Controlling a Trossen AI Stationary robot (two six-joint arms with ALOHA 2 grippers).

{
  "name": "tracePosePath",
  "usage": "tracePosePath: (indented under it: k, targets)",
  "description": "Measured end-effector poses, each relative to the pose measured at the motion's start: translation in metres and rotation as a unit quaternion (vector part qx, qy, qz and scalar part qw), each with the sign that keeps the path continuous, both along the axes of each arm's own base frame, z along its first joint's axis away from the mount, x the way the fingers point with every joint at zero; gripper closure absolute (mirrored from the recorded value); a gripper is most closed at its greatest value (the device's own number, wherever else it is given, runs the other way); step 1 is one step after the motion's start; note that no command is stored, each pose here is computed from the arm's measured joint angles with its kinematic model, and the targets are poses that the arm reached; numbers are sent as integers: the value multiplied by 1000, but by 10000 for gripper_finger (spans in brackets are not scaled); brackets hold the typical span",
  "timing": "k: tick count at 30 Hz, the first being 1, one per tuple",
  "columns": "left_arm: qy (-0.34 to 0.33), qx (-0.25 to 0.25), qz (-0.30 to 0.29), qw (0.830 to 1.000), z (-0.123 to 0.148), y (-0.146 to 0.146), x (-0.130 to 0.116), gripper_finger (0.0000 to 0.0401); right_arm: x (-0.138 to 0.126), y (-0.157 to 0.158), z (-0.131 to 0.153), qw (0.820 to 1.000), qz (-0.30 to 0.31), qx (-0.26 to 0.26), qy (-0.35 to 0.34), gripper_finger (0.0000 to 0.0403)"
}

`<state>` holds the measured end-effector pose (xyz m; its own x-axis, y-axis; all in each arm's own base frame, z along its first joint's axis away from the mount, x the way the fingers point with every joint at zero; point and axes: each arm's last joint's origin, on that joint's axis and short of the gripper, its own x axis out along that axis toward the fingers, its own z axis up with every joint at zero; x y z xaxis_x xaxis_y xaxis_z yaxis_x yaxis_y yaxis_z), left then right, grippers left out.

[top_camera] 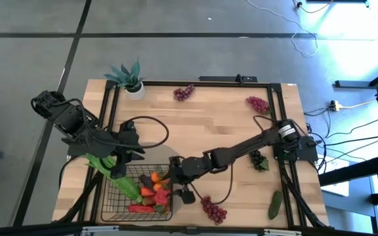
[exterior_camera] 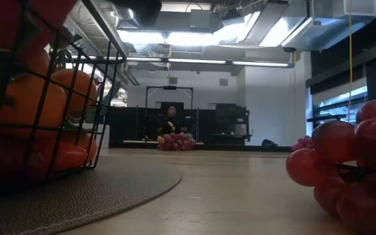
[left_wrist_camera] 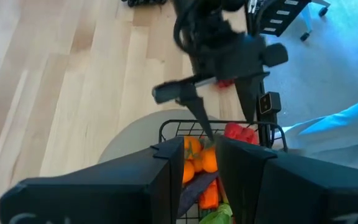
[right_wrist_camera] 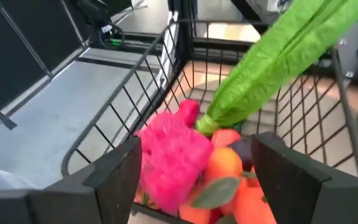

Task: Build produce basket
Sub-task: Put the green chilli pepper into the wire basket

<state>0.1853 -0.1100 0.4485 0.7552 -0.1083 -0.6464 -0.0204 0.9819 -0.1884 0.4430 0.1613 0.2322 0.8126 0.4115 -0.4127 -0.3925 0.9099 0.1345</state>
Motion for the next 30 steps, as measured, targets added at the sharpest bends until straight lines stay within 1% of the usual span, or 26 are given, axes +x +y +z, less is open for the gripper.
tracePosePath:
  k: [4,6,10,12,15,18,21,23,25,27,28,30]
  targets:
    - [6,4,0,1000,-1,1,-1,319,-7,-3,13,1000,-8,-14,0,120]
    - [7,5,-1,1000,-1,1,-1,319,-13,-6,24,1000,-11,-23,-1,120]
    - [8,5,-1,1000,-1,1,-1,319,-30,-14,49,997,-44,-57,9,120]
    - [8,5,-1,1000,-1,1,-1,319,-42,-19,65,997,-54,-60,17,120]
    - [8,6,-3,1000,-1,0,-1,319,-62,-25,89,996,-71,-33,34,120]
    - [14,18,-18,1000,-2,-3,-4,319,-84,-26,107,994,-84,0,65,120]
    - [25,27,-29,999,-4,-5,-8,319,-105,-24,121,991,-77,40,100,120]
    - [28,28,-33,999,-5,-6,-9,319,-116,-22,125,986,-80,67,133,120]
    - [27,28,-37,999,-5,-8,-10,320,-125,-18,123,974,-101,96,179,120]
    - [27,25,-38,999,-5,-10,-12,320,-132,-14,117,954,-135,125,235,120]
    - [28,21,-36,999,-5,-10,-12,320,-136,-13,115,940,-159,144,265,120]
    - [28,13,-32,999,-5,-11,-13,320,-145,-10,109,901,-216,182,330,124]
